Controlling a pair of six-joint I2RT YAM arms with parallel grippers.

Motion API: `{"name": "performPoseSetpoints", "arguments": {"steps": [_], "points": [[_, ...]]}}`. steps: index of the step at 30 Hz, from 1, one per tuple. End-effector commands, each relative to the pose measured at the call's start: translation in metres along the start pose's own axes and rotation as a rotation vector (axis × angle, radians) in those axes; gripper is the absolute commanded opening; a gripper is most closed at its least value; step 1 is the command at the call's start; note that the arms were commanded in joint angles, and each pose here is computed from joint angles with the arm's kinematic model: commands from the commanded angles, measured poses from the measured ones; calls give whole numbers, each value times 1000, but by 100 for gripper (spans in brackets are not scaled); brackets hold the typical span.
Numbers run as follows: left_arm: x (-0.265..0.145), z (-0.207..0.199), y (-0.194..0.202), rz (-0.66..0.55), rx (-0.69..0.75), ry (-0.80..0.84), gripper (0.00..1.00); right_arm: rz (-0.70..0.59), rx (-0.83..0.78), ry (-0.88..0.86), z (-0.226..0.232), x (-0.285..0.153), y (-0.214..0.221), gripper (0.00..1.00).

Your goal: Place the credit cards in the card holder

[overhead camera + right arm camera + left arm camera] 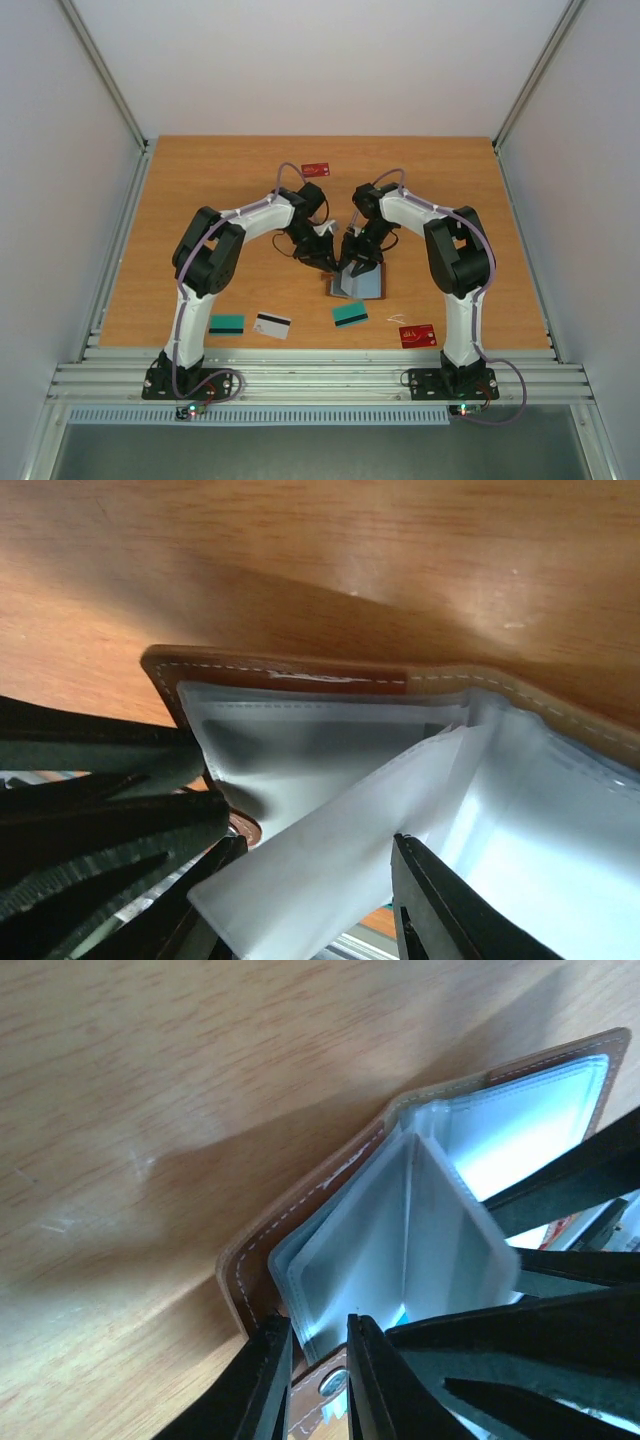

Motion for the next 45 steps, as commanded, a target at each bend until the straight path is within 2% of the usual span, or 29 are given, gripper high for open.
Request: {"name": "performPoseSetpoints", "arguments": {"steps": [1,9,15,20,29,35,36,39,43,45], "points": [[2,-7,-1,11,5,69,17,-7,-1,-34,8,3,-3,42],[-26,-27,-6,-69,-2,59,20,-50,-49,-110,27,-10,-3,51],[-62,-40,-13,-203,-10,-9,27,-76,-115,-156,43,-27,0,57],[-95,-43,-6,-307,-3,-94,28,-138,-183,-168,53,-50,11,60],[-113,-2,57,-362,-60,-267,31,-178,-193,-236,39,-51,51,61],[-113,42,107,-405,-231,-372,38,-200,-201,-279,36,-48,73,63],[-113,50,115,-408,-266,-393,41,-199,-206,-274,36,-45,75,62],[-110,74,137,-418,-388,-455,59,-194,-213,-245,36,-34,82,62],[-115,94,157,-430,-543,-543,97,-180,-221,-209,38,-20,93,62],[-113,98,160,-433,-622,-541,99,-187,-218,-185,37,-16,95,61]]}}
Point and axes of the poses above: each gripper's point midway between its finger pads, its own x axis out along the fingers, its own z axis along the line the jaws close on, y = z × x, the point moved 1 cm from there along -x, back along the fingers, and after that the axes turned 1 degree about x, right-handed, at the moved point
